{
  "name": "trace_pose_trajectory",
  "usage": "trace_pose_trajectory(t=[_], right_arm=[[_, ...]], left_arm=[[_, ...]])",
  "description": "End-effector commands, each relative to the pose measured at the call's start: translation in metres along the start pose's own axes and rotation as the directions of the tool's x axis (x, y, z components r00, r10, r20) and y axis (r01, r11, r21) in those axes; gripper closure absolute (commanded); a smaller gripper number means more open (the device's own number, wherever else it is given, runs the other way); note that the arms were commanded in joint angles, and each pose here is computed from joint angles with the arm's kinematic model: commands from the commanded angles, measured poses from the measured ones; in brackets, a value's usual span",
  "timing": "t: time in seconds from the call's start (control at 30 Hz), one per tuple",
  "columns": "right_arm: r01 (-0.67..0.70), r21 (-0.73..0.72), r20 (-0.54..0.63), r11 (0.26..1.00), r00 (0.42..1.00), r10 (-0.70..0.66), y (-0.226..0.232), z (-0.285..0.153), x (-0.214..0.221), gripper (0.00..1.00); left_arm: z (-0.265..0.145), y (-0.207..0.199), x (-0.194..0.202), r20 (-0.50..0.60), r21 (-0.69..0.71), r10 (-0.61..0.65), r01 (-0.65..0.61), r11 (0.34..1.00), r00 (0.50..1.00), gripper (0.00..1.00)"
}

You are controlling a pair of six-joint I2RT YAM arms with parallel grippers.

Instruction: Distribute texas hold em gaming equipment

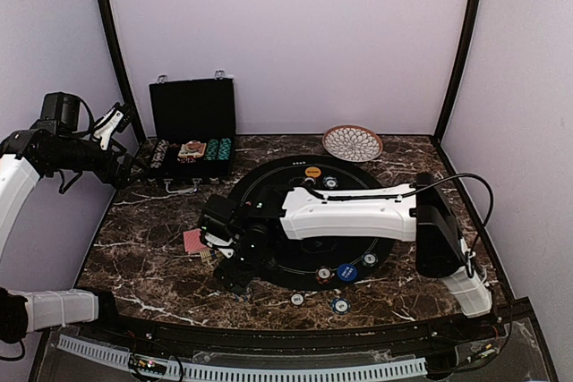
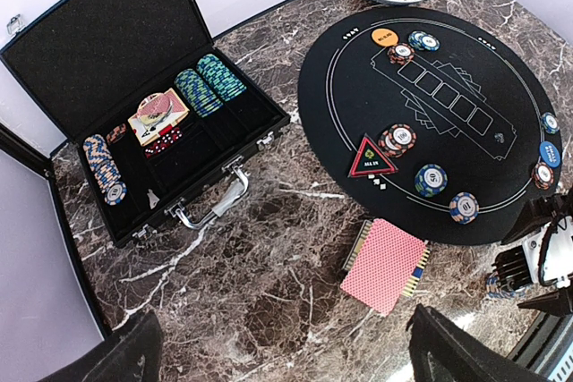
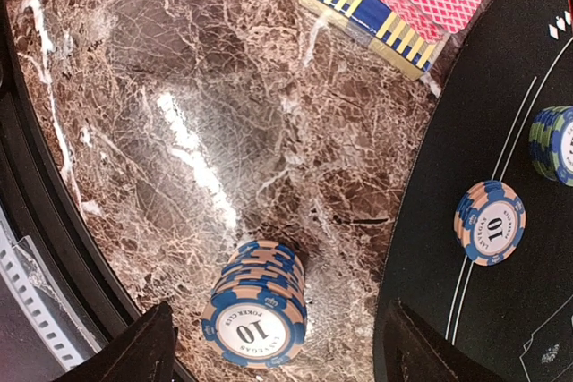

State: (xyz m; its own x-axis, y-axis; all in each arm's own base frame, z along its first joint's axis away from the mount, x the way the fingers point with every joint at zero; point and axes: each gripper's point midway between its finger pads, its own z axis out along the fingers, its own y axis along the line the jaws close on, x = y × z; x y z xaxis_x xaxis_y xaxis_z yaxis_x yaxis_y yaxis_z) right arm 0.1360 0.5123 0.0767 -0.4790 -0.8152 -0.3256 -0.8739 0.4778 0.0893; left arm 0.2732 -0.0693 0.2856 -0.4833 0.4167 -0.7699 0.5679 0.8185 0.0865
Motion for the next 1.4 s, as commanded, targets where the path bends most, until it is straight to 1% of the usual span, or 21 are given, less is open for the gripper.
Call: trace_pose_trajectory(t=[0.0, 0.23, 0.43, 0.57, 0.7, 0.8, 0.83, 0.9, 0.93, 0.97, 1.0, 1.37], right_arm=[[0.023, -0.012, -0.007, 1.000, 1.000, -0.023, 0.004, 0.005, -0.001, 0.20], [0.028, -0.029, -0.036, 0.999, 0.999, -0.029, 0.006, 0.018, 0.006, 0.25], [0.033, -0.034, -0.039, 0.999, 0.999, -0.034, 0.007, 0.024, 0.005, 0.29], [0.036, -0.045, -0.038, 0.998, 0.999, -0.038, 0.009, 0.024, 0.006, 0.34], [0.039, -0.042, -0.035, 0.998, 0.999, -0.040, 0.009, 0.022, 0.005, 0.42], [0.041, -0.036, -0.027, 0.999, 0.999, -0.042, 0.007, 0.018, 0.004, 0.51], [0.041, -0.035, -0.021, 0.999, 0.999, -0.041, 0.007, 0.016, 0.003, 0.55], [0.038, -0.027, -0.013, 0.999, 0.999, -0.038, 0.006, 0.012, 0.001, 0.69], [0.037, -0.025, -0.010, 0.999, 0.999, -0.037, 0.006, 0.010, 0.001, 0.74], [0.039, -0.023, -0.006, 0.999, 0.999, -0.039, 0.006, 0.007, 0.000, 0.78], [0.036, -0.023, 0.000, 0.999, 0.999, -0.036, 0.006, 0.004, -0.002, 0.79], [0.031, -0.033, 0.048, 0.999, 0.998, -0.029, 0.009, -0.035, -0.012, 0.79]], left_arm=[[-0.006, -0.001, -0.002, 0.006, 0.000, 0.004, -0.004, 1.000, 1.000, 0.01], [-0.006, -0.002, -0.001, 0.004, 0.001, 0.004, -0.004, 1.000, 1.000, 0.01], [-0.006, -0.002, 0.000, 0.001, -0.002, 0.005, -0.005, 1.000, 1.000, 0.01], [-0.005, -0.001, 0.001, 0.000, -0.003, 0.006, -0.006, 1.000, 1.000, 0.01], [-0.004, -0.001, 0.001, -0.001, -0.002, 0.005, -0.005, 1.000, 1.000, 0.01], [-0.004, -0.001, 0.001, -0.001, -0.003, 0.006, -0.006, 1.000, 1.000, 0.01], [-0.005, -0.001, 0.001, -0.001, -0.004, 0.006, -0.006, 1.000, 1.000, 0.01], [-0.005, -0.001, 0.000, 0.000, -0.006, 0.008, -0.008, 1.000, 1.000, 0.01], [-0.005, 0.000, 0.000, 0.001, -0.007, 0.008, -0.008, 1.000, 1.000, 0.01], [-0.005, 0.000, 0.000, 0.002, -0.008, 0.008, -0.008, 1.000, 1.000, 0.01], [-0.005, -0.001, 0.000, 0.002, -0.007, 0.008, -0.008, 1.000, 1.000, 0.01], [-0.006, -0.002, 0.000, 0.003, -0.004, 0.008, -0.008, 1.000, 1.000, 0.01]])
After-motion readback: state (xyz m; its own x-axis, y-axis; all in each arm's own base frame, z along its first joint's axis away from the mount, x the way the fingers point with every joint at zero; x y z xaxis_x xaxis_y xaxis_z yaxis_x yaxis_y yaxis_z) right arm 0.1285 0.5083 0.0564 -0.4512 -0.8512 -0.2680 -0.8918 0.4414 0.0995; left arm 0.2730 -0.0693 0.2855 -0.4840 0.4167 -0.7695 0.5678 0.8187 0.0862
